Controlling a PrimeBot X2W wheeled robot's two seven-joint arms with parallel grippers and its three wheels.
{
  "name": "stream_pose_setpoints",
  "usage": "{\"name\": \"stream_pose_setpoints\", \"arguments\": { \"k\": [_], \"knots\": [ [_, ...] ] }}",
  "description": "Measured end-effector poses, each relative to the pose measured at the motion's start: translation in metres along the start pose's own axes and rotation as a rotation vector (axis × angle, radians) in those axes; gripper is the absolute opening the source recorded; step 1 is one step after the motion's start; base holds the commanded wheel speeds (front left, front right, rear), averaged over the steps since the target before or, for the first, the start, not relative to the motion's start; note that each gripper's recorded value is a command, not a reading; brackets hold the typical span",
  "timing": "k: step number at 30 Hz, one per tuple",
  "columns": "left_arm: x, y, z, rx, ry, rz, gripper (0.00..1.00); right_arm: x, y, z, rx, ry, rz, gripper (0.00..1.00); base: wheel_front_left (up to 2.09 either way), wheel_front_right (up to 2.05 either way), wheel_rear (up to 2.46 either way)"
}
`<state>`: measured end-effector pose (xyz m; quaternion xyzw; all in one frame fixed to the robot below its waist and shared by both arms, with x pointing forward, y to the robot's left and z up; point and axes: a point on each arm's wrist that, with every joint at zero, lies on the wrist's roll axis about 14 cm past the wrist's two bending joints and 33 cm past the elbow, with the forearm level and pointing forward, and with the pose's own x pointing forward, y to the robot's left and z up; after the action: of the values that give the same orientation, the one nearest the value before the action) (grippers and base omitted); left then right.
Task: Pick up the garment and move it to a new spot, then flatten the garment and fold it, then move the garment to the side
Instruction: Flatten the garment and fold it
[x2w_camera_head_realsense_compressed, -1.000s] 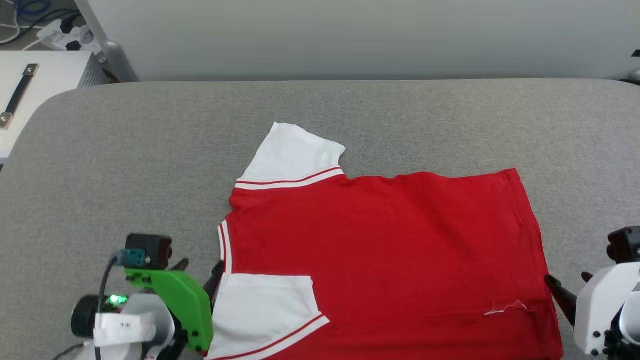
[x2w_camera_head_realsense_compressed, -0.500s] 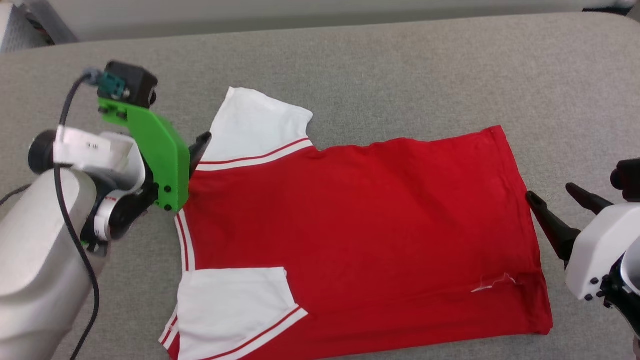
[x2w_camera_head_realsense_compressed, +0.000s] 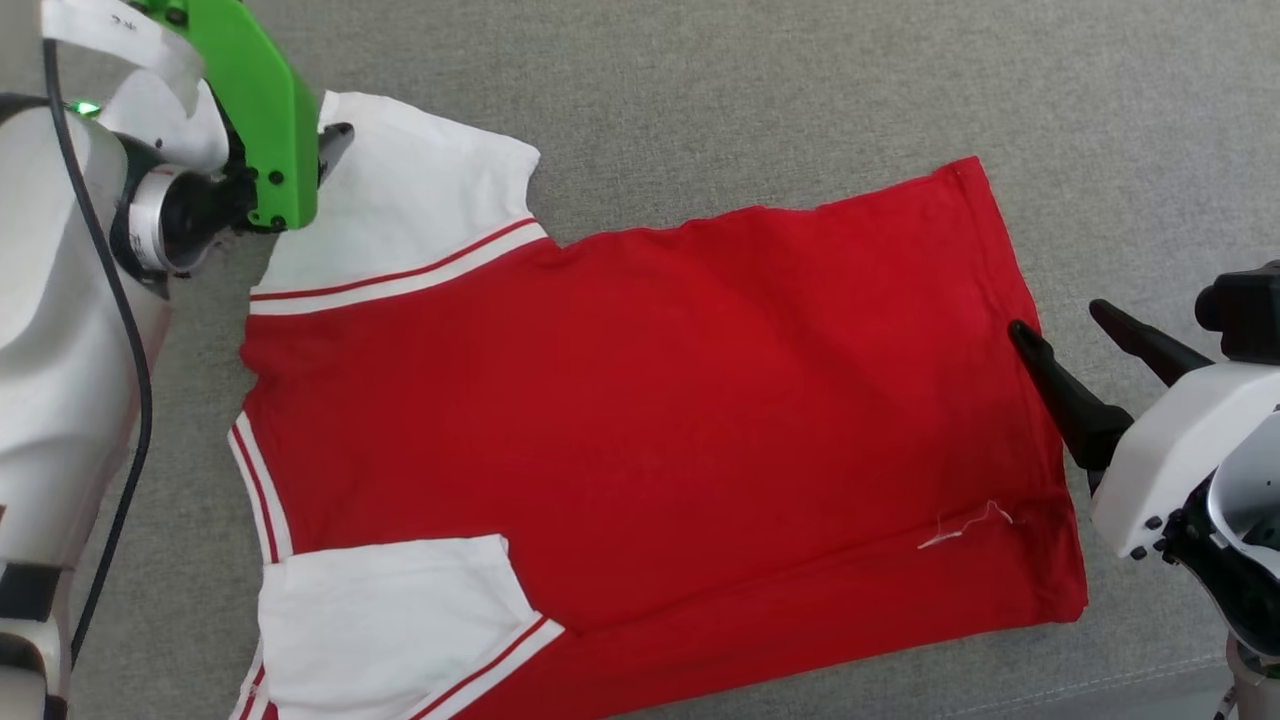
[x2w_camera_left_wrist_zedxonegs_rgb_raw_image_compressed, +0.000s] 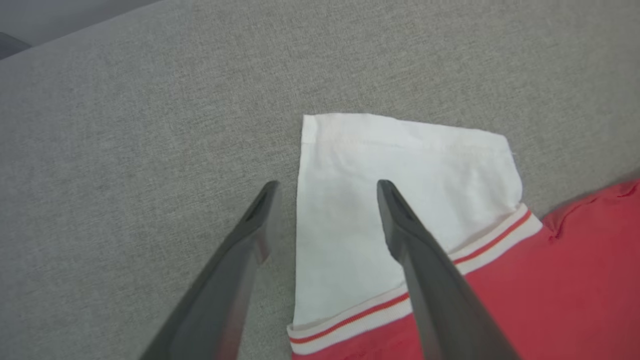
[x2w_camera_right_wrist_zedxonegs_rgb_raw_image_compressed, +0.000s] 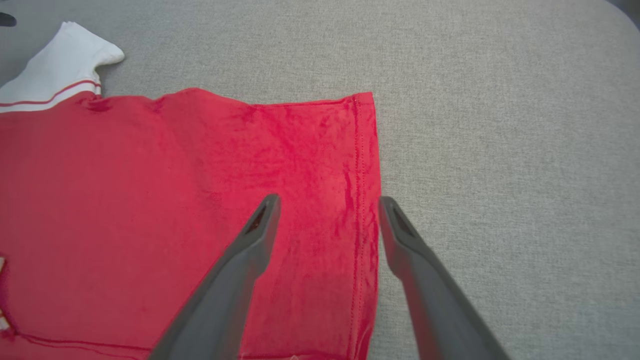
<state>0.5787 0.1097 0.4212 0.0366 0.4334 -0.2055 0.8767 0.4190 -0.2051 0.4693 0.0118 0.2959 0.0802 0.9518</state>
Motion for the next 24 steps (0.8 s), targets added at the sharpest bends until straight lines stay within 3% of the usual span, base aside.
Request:
{"name": "stream_pose_setpoints", "arguments": {
  "k": [5,16,17,18,19,24],
  "knots": [
    [0.033,0.004,-0.005,-0.082,0.042,-0.013,1.00,0.009,-0.007,-0.009,0.008,0.022,-0.016,1.00,0.00,0.00,0.00],
    [0.065,0.013,-0.008,-0.083,0.065,-0.001,1.00,0.019,-0.011,-0.023,0.015,0.063,-0.027,1.00,0.00,0.00,0.00],
    [0.066,0.013,-0.010,-0.083,0.079,-0.002,0.45,0.020,-0.011,-0.023,0.015,0.064,-0.026,1.00,0.00,0.00,0.00],
    [0.066,0.013,-0.011,-0.085,0.090,-0.004,0.07,0.020,-0.011,-0.023,0.013,0.064,-0.025,1.00,0.00,0.00,0.00],
    [0.065,0.012,-0.012,-0.085,0.097,-0.011,0.00,0.020,-0.011,-0.024,0.011,0.064,-0.026,1.00,0.00,0.00,0.00],
    [0.062,0.010,-0.014,-0.099,0.099,-0.029,0.00,0.020,-0.011,-0.021,0.005,0.059,-0.025,1.00,0.00,0.00,0.00]
  ]
}}
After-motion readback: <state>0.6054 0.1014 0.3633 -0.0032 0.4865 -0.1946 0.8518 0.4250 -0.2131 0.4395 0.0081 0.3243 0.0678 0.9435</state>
